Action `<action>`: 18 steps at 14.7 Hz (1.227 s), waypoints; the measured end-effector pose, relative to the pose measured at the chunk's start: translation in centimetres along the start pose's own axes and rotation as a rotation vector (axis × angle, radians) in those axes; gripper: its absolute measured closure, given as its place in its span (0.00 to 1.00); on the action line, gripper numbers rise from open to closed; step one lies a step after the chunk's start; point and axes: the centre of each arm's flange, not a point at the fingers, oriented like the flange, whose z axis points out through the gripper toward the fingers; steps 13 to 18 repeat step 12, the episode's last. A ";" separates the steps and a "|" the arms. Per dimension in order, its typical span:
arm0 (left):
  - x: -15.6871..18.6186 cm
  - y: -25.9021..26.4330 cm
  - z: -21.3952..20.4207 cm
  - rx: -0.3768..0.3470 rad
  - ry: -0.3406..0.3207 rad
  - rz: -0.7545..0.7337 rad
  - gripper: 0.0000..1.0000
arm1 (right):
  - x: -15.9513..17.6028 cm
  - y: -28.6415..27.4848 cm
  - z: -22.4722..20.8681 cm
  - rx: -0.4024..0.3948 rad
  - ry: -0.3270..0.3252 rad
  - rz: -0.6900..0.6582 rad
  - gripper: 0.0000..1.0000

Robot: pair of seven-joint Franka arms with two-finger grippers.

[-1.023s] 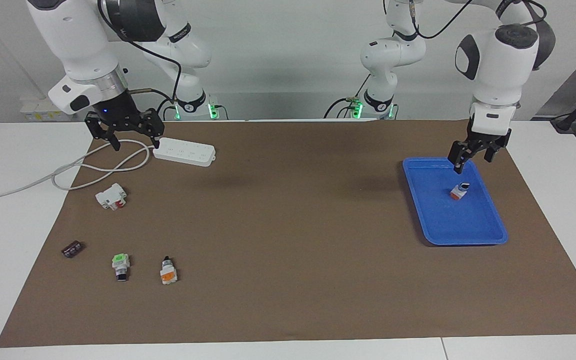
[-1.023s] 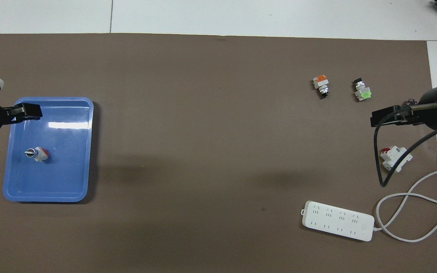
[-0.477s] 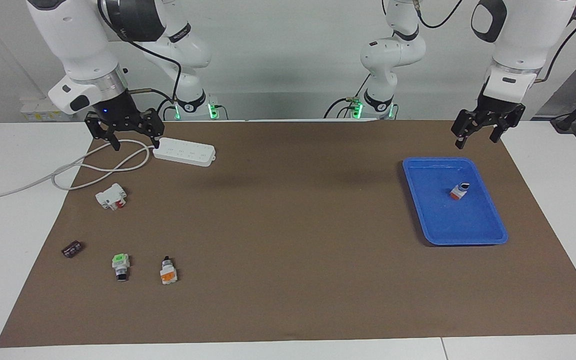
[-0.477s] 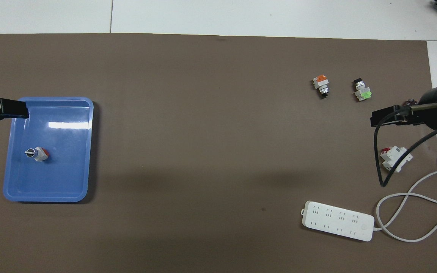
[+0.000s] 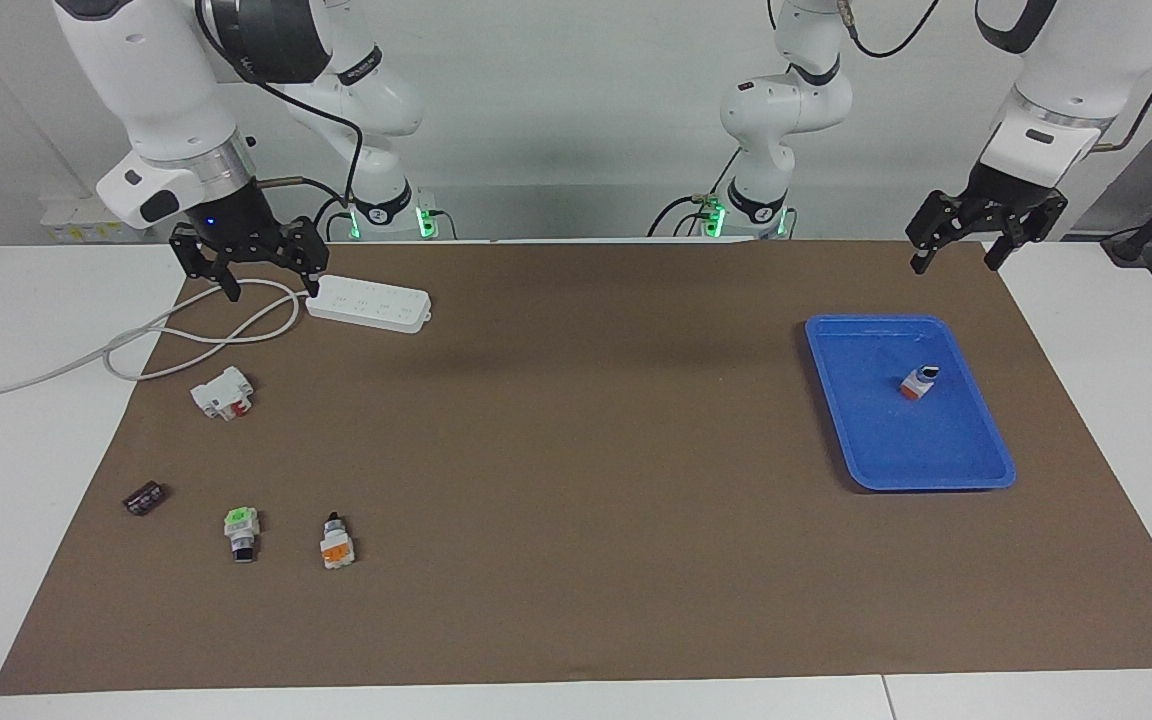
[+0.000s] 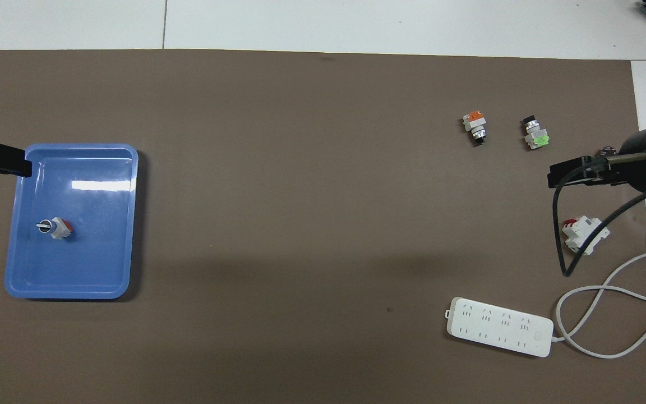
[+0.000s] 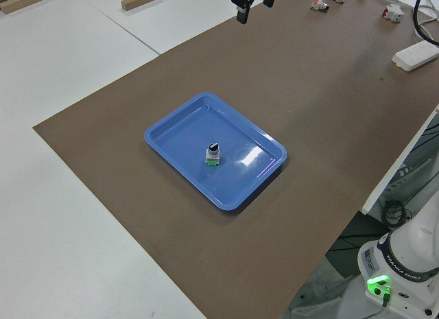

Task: Turn and place switch with both arms

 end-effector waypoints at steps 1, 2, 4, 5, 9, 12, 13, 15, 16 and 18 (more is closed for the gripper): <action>-0.1 -0.1 -0.2 -0.005 -0.009 0.005 0.00 | 0.0 0.0 0.0 0.000 0.000 0.000 0.00; -0.1 0.0 -0.4 -0.006 -0.012 0.011 0.00 | 0.0 0.0 0.0 0.000 0.000 0.000 0.00; -0.3 0.0 -0.9 -0.006 -0.012 0.014 0.00 | 0.0 0.0 0.0 0.000 0.000 0.000 0.00; -0.4 -0.3 -1.0 -0.007 -0.014 0.009 0.00 | 0.0 0.0 0.0 0.000 0.000 0.000 0.00; -0.8 -0.6 -0.2 -0.015 -0.042 0.014 0.00 | 0.0 0.0 0.0 0.000 0.000 0.000 0.00; -1.0 -0.4 0.2 -0.016 -0.053 0.019 0.00 | 0.0 0.0 0.0 0.000 0.000 0.000 0.00; -1.0 -0.4 0.2 -0.016 -0.053 0.019 0.00 | 0.0 0.0 0.0 0.000 0.000 0.000 0.00; -1.0 -0.4 0.2 -0.016 -0.053 0.019 0.00 | 0.0 0.0 0.0 0.000 0.000 0.000 0.00; -1.0 -0.4 0.2 -0.016 -0.053 0.019 0.00 | 0.0 0.0 0.0 0.000 0.000 0.000 0.00; -1.0 -0.4 0.2 -0.016 -0.053 0.019 0.00 | 0.0 0.0 0.0 0.000 0.000 0.000 0.00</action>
